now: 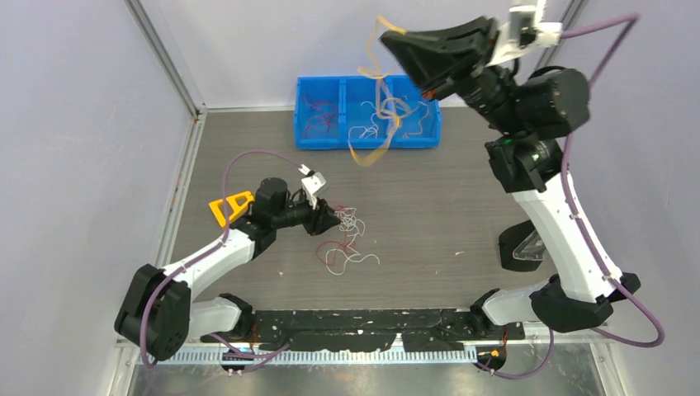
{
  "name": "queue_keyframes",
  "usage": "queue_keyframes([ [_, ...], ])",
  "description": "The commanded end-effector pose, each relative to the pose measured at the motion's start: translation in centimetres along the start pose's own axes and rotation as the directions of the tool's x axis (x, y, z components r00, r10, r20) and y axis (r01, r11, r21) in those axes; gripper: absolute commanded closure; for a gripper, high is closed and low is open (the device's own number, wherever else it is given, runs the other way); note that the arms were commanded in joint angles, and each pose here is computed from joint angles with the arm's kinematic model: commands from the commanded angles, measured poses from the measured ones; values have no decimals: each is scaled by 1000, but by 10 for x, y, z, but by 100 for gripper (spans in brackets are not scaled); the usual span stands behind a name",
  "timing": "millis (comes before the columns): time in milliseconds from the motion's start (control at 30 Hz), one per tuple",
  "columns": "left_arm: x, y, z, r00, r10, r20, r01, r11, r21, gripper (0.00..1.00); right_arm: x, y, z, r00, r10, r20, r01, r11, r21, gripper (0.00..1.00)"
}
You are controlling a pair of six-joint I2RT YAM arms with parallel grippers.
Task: Untangle the cables
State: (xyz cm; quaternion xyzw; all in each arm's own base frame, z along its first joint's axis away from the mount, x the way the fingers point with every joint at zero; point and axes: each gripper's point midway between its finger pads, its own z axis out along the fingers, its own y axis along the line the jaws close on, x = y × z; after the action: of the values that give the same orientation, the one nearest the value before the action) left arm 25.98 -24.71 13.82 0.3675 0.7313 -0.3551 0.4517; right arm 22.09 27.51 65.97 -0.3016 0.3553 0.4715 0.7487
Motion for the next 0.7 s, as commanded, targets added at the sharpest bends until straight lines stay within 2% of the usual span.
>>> queue_keyframes([
  [0,-24,-4,-15,995,62,74,-61,998,-17,57,-31,-15,2,996,-28,84,24,999,47,95],
  [100,-33,-5,-27,992,88,87,-85,996,-33,40,-9,-21,-3,999,-30,19,29,998,58,95],
  [133,-38,-6,-31,989,111,96,-108,993,-41,35,11,-27,-6,999,-29,-25,31,997,74,95],
  [267,-67,-4,-52,973,183,140,-166,979,-121,23,60,-47,-26,989,-37,-140,58,987,150,94],
  [400,-86,-1,-71,968,218,125,-191,962,-194,3,106,-71,-51,970,-18,-242,77,969,236,95],
  [533,-77,13,-83,977,209,38,-191,943,-271,1,163,-99,-78,934,19,-356,106,938,329,95],
  [667,-75,22,-95,989,142,42,-122,941,-316,0,211,-141,-107,894,68,-443,164,870,465,95],
])
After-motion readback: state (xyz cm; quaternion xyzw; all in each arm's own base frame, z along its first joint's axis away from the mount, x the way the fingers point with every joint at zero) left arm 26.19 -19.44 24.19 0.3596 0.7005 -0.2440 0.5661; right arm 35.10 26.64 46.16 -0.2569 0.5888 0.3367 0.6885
